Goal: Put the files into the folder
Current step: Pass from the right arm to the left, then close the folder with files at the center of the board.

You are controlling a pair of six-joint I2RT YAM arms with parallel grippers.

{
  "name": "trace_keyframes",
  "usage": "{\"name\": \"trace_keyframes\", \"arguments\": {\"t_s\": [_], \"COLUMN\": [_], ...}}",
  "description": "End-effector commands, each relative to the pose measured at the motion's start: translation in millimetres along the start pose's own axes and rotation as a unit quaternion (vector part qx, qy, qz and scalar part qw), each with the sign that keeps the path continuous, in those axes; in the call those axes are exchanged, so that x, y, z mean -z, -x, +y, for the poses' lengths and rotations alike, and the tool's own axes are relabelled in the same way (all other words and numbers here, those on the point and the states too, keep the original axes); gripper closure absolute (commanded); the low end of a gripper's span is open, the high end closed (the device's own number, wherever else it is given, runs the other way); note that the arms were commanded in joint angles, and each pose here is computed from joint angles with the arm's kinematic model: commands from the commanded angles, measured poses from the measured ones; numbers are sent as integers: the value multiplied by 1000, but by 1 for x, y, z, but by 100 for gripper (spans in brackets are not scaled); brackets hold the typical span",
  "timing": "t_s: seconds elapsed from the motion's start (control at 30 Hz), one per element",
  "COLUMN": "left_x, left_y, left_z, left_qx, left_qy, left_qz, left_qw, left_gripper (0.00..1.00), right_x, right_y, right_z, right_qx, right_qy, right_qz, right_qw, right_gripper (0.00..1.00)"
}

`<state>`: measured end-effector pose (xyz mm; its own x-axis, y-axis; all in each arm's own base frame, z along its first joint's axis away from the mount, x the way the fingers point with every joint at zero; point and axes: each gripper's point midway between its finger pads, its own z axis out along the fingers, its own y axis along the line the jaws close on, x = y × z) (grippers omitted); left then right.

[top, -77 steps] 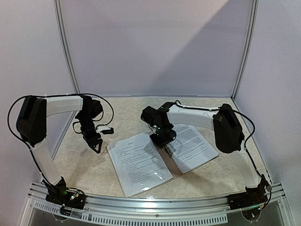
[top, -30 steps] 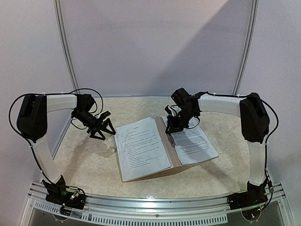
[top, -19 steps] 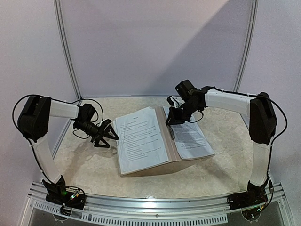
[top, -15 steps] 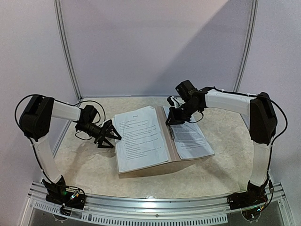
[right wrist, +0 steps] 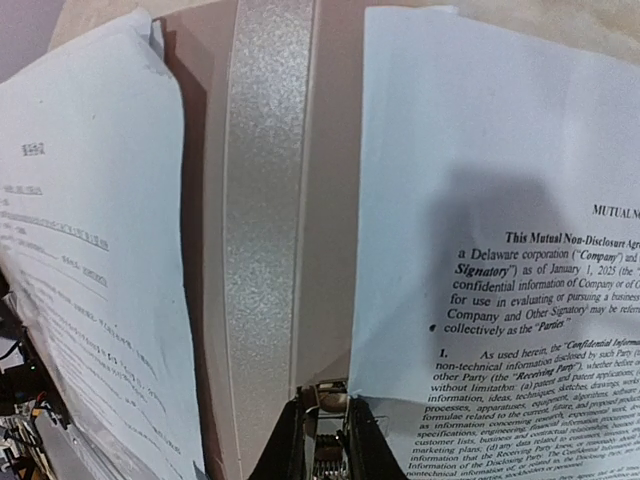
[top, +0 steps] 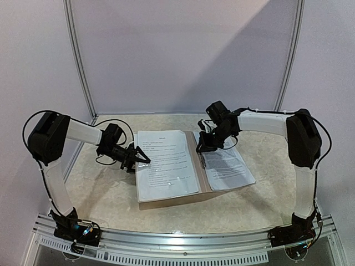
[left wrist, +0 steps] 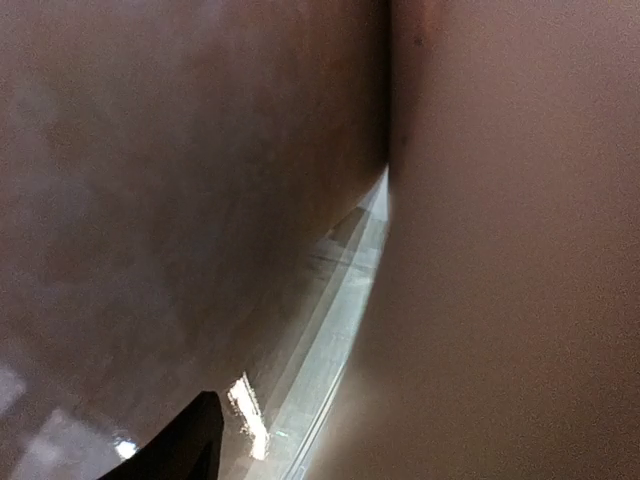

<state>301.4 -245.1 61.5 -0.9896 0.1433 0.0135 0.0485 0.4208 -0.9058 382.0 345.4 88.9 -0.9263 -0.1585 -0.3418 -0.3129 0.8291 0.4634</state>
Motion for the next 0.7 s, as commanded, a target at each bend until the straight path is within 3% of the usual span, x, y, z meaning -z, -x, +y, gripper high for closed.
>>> {"name": "trace_keyframes", "arguments": {"t_s": [0.0, 0.17, 0.37, 0.53, 0.67], "left_x": [-14, -5, -6, -2, -3], "left_y": [-6, 11, 15, 21, 23], "left_z": [-37, -39, -50, -52, -51], "left_qx": [-39, -37, -50, -60, -60], "left_qy": [-43, -39, -39, -26, -26], "left_qz": [25, 10, 15, 11, 12], "left_qw": [998, 999, 998, 998, 998], "left_gripper": [32, 31, 27, 24, 24], "right_x": [-33, -50, -45, -16, 30], "right_y": [-4, -14, -11, 8, 22], "right_z": [-9, -20, -18, -10, -45], "right_qx": [-22, -33, -27, -5, -9], "right_qy": [12, 2, -7, -26, -119], "right_qz": [14, 36, 37, 16, -13], "right_qw": [1000, 999, 999, 1000, 993], "right_gripper": [95, 83, 62, 57, 57]}}
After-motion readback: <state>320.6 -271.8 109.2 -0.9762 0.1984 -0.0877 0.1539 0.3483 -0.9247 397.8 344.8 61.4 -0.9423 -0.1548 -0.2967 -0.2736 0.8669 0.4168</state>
